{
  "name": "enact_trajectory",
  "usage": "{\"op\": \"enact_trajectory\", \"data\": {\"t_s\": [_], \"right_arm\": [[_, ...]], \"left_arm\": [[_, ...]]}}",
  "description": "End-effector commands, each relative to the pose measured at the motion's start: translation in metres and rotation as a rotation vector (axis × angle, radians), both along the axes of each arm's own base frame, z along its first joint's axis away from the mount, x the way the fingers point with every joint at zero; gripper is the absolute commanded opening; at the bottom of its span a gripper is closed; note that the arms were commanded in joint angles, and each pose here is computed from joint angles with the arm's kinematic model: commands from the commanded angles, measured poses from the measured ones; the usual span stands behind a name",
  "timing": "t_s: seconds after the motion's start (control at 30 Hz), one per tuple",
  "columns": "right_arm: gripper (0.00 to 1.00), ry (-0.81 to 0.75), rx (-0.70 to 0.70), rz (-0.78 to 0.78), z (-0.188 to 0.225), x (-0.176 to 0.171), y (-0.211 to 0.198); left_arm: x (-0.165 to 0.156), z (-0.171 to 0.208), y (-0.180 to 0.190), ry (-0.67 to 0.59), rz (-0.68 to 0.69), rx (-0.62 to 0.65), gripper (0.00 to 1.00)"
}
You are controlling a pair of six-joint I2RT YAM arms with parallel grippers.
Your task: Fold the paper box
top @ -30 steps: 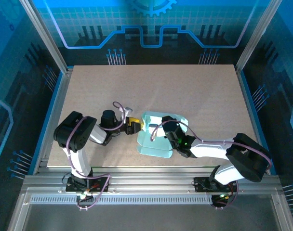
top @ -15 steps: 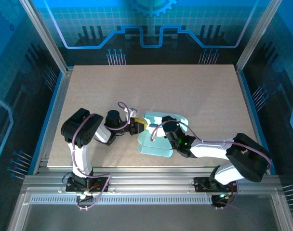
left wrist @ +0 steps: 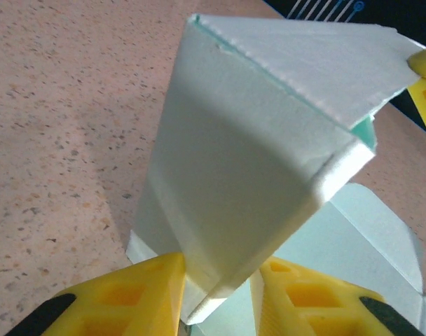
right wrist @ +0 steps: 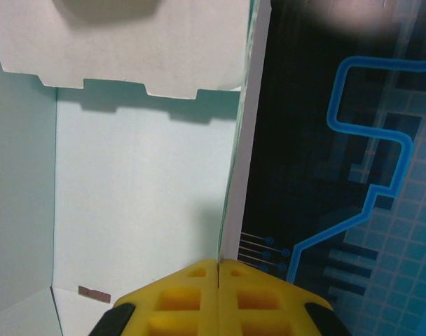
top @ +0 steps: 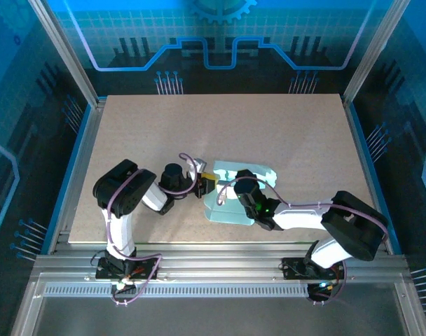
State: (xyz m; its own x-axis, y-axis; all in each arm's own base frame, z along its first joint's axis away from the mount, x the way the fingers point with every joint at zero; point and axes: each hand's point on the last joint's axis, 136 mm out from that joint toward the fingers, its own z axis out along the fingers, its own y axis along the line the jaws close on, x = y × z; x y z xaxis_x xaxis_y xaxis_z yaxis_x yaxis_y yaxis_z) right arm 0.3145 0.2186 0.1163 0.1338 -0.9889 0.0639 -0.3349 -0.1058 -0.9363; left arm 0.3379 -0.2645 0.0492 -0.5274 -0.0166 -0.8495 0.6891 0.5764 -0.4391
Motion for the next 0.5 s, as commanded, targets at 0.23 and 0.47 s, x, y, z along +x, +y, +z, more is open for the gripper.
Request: {"op": "enact_trajectory", "data": {"t_s": [0.23, 0.47], "right_arm": [[0.00, 0.047, 0.006, 0.051, -0.0200, -0.0115, 0.0151], [0.00, 0.067, 0.015, 0.068, -0.0217, -0.0147, 0.0169]], "left_arm": [[0.0098, 0.0072, 0.0018, -0.144, 0.146, 0.109, 0.34], [0.0128, 0.0113, -0.0044, -0.224, 0.139, 0.110, 0.38]]}}
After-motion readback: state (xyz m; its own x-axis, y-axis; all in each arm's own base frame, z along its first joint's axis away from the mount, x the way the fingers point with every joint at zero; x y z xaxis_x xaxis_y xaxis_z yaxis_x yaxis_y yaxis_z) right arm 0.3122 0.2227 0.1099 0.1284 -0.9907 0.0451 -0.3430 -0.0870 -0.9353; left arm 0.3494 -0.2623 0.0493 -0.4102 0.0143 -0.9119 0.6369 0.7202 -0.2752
